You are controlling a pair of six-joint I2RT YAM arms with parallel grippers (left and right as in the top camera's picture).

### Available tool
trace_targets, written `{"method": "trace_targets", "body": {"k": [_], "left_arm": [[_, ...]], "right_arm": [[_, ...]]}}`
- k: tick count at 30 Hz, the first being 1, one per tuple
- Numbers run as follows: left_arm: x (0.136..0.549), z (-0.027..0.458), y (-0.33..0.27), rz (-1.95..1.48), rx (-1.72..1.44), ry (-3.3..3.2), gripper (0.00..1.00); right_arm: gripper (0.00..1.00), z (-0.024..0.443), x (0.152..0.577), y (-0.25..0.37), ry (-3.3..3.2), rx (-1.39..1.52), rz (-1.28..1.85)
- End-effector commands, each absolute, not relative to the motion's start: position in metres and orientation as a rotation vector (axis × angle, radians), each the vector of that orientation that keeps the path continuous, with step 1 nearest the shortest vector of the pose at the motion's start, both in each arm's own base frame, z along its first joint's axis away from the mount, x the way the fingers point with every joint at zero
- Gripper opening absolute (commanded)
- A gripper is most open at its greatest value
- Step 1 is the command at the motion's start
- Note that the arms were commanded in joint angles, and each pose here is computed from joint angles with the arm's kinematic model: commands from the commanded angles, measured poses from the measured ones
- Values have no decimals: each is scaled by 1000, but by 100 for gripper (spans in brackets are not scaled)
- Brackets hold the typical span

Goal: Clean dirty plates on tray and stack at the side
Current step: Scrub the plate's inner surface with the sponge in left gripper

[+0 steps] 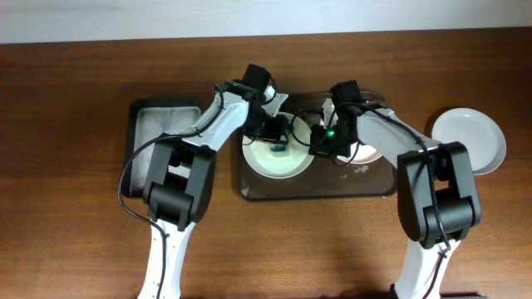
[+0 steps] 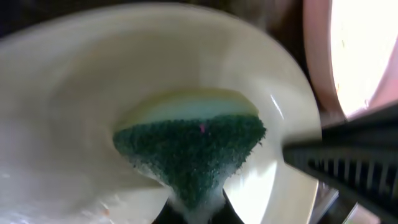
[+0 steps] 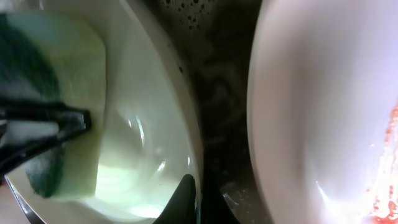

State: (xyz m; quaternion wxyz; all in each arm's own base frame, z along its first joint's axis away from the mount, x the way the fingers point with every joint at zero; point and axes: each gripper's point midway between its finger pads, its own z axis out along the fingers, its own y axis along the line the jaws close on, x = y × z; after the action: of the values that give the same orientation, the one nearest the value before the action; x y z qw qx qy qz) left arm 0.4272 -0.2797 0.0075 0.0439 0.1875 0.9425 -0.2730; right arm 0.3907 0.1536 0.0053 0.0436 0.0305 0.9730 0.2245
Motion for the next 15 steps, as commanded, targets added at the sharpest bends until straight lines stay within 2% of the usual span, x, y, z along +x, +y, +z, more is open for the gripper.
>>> {"method": "trace_targets", "body": {"k": [1,4,8,15], "left_arm": [[454,-46,-218,-284,233,2984,1],[466,-47,-190,-37,106,2944,1],[464,-47,-173,98,93,2944,1],[420,-52,-175,43,124,3135,1]], "right_arm": [[4,-3,381,161,3008,41,706],[4,-3,381,161,3007,41,706],[4,-3,381,161,3007,41,706],[4,-3,381,161,3007,42,705]]}}
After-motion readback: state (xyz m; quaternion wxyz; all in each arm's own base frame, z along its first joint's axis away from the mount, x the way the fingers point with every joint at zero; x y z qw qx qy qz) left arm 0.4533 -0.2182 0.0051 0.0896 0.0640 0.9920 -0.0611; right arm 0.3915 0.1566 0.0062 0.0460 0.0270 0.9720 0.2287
